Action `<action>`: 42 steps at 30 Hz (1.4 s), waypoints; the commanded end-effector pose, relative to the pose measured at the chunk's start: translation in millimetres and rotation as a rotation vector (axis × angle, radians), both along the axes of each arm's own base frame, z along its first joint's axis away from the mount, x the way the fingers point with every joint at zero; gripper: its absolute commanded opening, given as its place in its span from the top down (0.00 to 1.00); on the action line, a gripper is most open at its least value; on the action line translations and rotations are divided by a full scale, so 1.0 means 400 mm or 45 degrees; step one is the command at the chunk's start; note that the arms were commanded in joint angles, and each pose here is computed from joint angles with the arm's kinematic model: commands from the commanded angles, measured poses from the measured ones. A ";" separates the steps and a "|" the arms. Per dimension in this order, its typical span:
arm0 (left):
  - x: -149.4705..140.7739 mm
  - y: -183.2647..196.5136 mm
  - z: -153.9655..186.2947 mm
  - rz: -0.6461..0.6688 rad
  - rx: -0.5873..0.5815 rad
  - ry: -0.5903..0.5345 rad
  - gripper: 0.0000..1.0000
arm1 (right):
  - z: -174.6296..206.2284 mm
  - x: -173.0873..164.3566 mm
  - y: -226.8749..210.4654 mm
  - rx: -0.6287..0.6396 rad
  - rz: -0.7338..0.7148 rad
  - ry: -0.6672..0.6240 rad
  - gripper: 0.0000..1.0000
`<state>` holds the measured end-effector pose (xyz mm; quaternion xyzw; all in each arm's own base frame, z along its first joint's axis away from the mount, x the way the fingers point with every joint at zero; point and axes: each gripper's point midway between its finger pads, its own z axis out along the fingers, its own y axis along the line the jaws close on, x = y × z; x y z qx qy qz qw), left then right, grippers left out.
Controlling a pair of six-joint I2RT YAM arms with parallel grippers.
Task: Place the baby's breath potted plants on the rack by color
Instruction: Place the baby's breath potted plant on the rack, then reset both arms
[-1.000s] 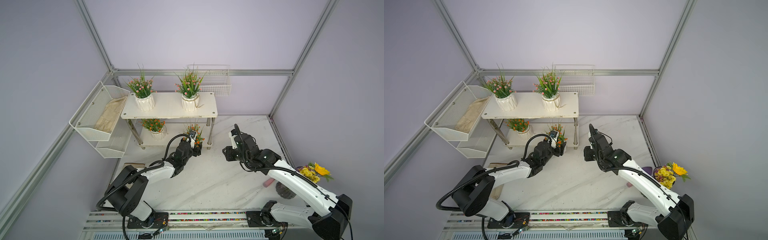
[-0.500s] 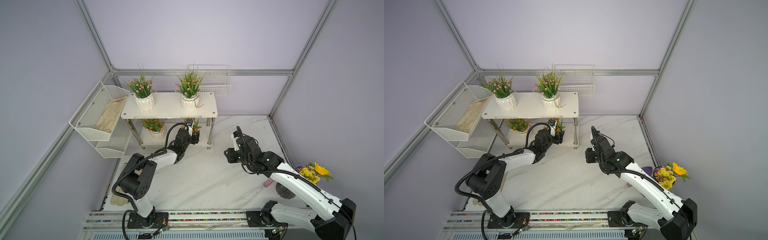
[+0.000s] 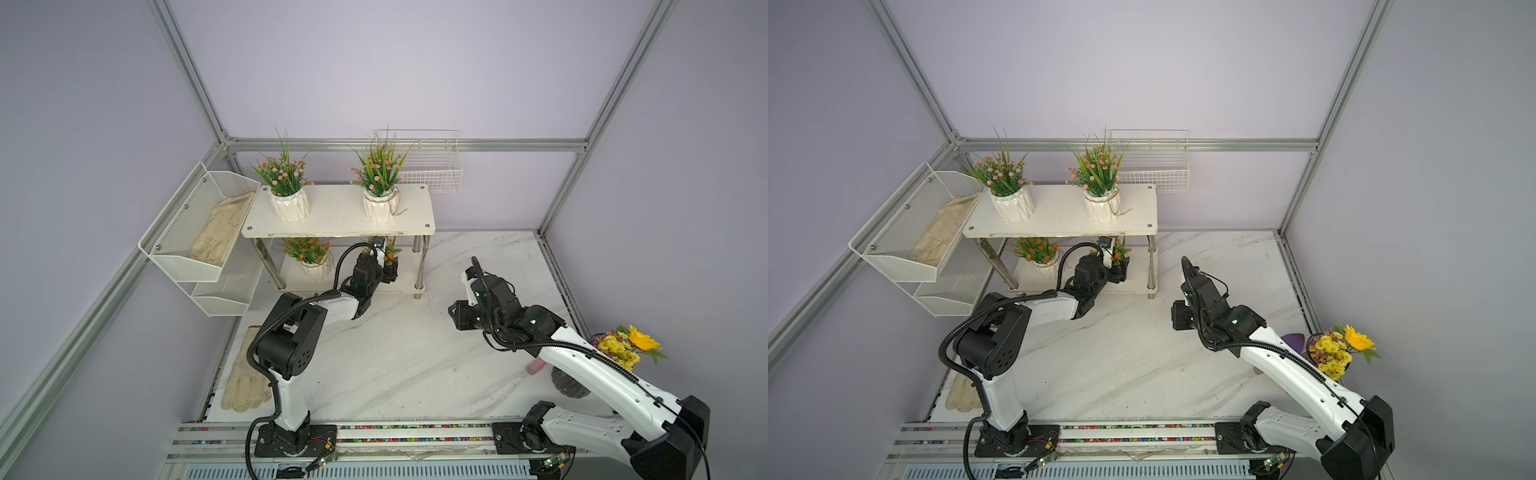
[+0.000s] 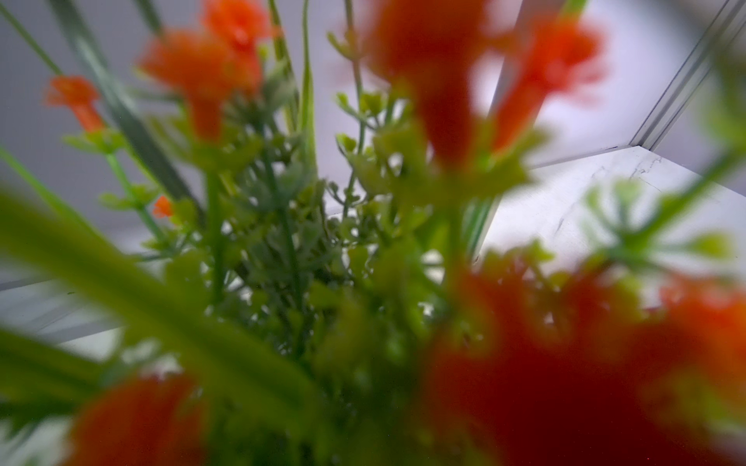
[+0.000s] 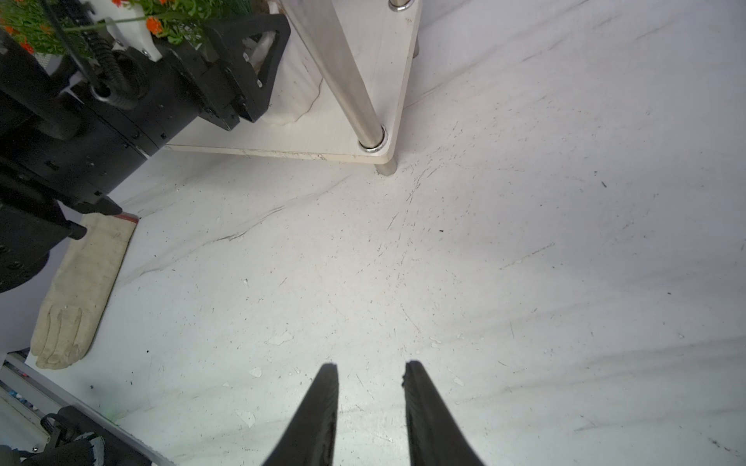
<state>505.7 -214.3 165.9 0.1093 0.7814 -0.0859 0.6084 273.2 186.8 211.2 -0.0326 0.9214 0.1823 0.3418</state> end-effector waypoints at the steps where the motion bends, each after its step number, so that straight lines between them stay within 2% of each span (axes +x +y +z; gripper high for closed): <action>1: 0.031 -0.006 0.150 0.006 -0.115 -0.198 0.23 | 0.018 0.002 -0.001 0.040 -0.018 -0.022 0.66; 6: 0.018 -0.011 0.136 -0.022 -0.105 -0.161 0.11 | 0.019 0.009 0.003 0.041 -0.016 -0.033 0.59; 8: 0.012 -0.015 0.140 -0.041 -0.104 -0.148 0.00 | 0.017 0.012 0.002 0.031 -0.019 -0.035 0.54; 13: -0.004 -0.014 0.152 -0.059 -0.096 -0.125 0.00 | 0.018 0.022 0.006 0.035 -0.024 -0.051 0.44; 21: -0.079 0.013 0.169 -0.058 -0.097 -0.037 0.00 | 0.021 0.033 0.001 0.015 -0.038 -0.075 0.39; 26: -0.171 0.021 0.140 -0.125 -0.084 0.090 0.00 | 0.021 0.042 -0.003 0.004 -0.052 -0.094 0.38; 33: -0.325 0.083 0.105 -0.071 -0.142 0.196 0.00 | 0.004 0.071 -0.002 0.033 -0.089 -0.134 0.35; 34: -0.342 0.106 0.102 -0.016 -0.161 0.205 0.00 | -0.001 0.081 -0.008 0.032 -0.109 -0.135 0.31; 35: -0.358 0.126 0.103 0.025 -0.182 0.209 0.00 | -0.003 0.091 -0.012 0.039 -0.122 -0.142 0.03; 39: -0.415 0.187 0.132 0.113 -0.201 0.163 0.00 | 0.024 0.136 -0.066 0.065 -0.232 -0.246 0.03; 42: -0.445 0.233 0.182 0.164 -0.119 0.103 0.00 | 0.051 0.164 -0.134 0.009 -0.354 -0.357 0.03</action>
